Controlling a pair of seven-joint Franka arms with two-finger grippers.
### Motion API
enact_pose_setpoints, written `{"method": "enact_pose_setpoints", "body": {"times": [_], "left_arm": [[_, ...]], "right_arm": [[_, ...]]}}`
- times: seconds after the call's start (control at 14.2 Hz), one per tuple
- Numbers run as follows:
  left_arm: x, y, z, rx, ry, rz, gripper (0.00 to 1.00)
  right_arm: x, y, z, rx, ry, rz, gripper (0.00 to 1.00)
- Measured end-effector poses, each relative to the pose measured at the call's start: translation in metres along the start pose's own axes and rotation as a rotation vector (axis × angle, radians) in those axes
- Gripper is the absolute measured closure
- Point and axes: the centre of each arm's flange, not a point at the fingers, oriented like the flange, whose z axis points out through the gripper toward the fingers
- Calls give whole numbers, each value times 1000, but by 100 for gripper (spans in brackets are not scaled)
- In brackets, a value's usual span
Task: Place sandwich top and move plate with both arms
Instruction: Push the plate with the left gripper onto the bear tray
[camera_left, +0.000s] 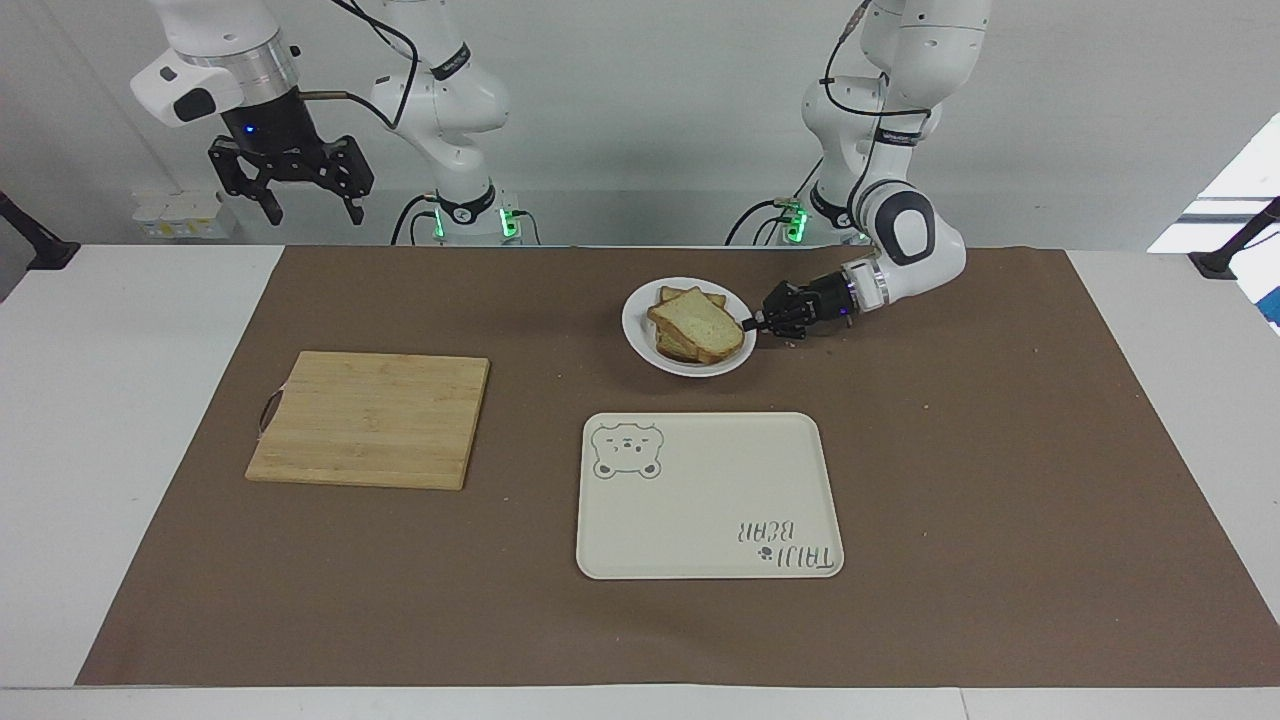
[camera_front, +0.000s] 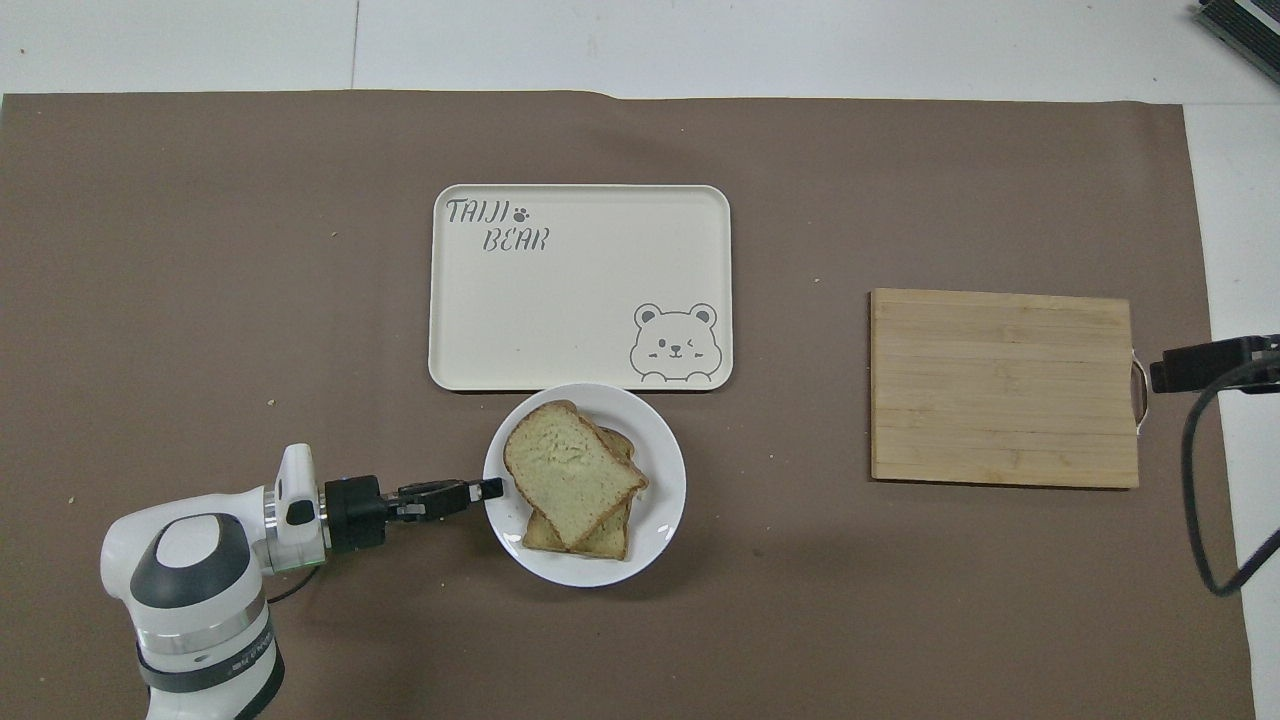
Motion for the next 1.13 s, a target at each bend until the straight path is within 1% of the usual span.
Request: {"method": "enact_pose_setpoints", "body": {"times": [0.21,0.35,0.49,0.56,0.7,0.91,1.13], "left_arm": [[54,6,-4,-9,51,-3,96],[97,9,-1,7,70,-9,96],[134,4,2,80,49,-26,96],[147,0,3,117,52,-34,96],[165,-11,9,158,68,-35,96],[190,-17,19,176,85,-50,96],[206,-10,25,229,39,-51,96]], "right_arm": [[0,-1,0,0,0,-2,0],[0,-1,0,0,0,-2,0],[0,-3,0,1,0,-13,0],[0,-5,0,0,1,-30,0],[0,-4,0,0,-6,-49,0],[2,-5,4,0,-11,-53,0],[4,-10,3,-1,3,-62,0]]}}
